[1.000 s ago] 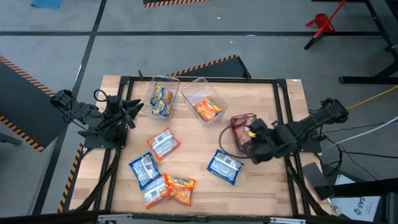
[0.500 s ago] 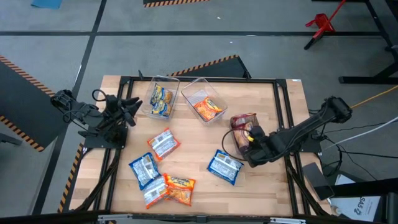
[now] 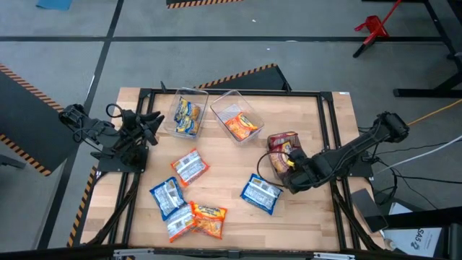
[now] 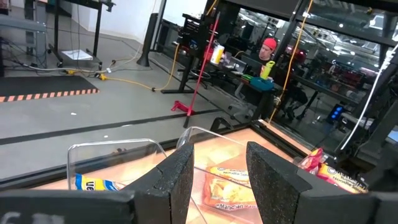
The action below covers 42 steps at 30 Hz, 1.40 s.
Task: Sort Maruchan noodles
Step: Put the red noodle pack into the black bin, then put the blue noodle pack into the left transparent bin
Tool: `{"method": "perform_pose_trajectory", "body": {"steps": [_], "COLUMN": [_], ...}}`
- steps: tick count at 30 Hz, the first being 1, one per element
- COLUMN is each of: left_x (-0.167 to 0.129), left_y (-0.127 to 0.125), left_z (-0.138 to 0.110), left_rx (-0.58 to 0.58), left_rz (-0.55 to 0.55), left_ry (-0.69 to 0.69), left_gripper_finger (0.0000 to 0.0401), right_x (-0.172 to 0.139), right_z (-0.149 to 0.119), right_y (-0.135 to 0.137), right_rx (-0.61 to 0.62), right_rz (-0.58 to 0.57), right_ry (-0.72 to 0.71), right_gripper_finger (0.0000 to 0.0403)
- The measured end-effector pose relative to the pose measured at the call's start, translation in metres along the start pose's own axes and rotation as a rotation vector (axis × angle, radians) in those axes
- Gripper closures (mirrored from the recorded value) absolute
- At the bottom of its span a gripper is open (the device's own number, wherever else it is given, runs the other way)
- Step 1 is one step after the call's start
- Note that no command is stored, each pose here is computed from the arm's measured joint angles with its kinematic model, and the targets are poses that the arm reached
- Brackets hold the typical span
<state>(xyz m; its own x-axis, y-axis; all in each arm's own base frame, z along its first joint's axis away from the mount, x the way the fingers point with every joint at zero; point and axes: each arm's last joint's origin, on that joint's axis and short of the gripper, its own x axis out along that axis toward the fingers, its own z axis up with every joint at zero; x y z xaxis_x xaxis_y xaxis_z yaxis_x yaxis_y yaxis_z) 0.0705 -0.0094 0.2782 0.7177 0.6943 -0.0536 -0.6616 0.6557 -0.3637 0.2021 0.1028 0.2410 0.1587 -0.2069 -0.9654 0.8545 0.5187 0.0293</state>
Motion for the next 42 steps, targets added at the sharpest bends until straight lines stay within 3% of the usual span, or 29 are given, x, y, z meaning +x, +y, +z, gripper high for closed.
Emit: {"method": "perform_pose_trajectory", "body": {"steps": [6, 11, 16, 20, 28, 34, 42], "left_x": [0.0, 0.0, 0.0, 0.0, 0.0, 0.0, 0.0], "left_y": [0.0, 0.0, 0.0, 0.0, -0.001, -0.001, -0.001], "left_z": [0.0, 0.0, 0.0, 0.0, 0.0, 0.0, 0.0], "left_rx": [0.0, 0.0, -0.007, -0.022, -0.034, -0.035, -0.033], "left_rz": [0.0, 0.0, -0.006, -0.012, -0.03, -0.031, -0.031], "left_ry": [0.0, 0.0, 0.004, 0.008, 0.02, 0.02, 0.021], "left_gripper_finger": [0.026, 0.026, 0.026, 0.026, 0.026, 0.026, 0.026], "right_x": [-0.044, -0.057, -0.029, 0.007, 0.071, 0.094, 0.106], "right_z": [0.012, 0.025, 0.043, 0.055, 0.062, 0.057, 0.054], "right_y": [0.017, 0.035, 0.063, 0.085, 0.103, 0.11, 0.117], "right_rx": [-0.177, -0.236, -0.323, -0.414, -0.414, -0.435, -0.426], "right_rz": [0.159, 0.264, 0.242, 0.227, 0.133, 0.109, 0.161], "right_ry": [-0.019, -0.201, -0.266, -0.177, 0.007, 0.056, 0.091], "right_gripper_finger": [0.0142, 0.0119, 0.0122, 0.0122, 0.0122, 0.0122, 0.0123]}}
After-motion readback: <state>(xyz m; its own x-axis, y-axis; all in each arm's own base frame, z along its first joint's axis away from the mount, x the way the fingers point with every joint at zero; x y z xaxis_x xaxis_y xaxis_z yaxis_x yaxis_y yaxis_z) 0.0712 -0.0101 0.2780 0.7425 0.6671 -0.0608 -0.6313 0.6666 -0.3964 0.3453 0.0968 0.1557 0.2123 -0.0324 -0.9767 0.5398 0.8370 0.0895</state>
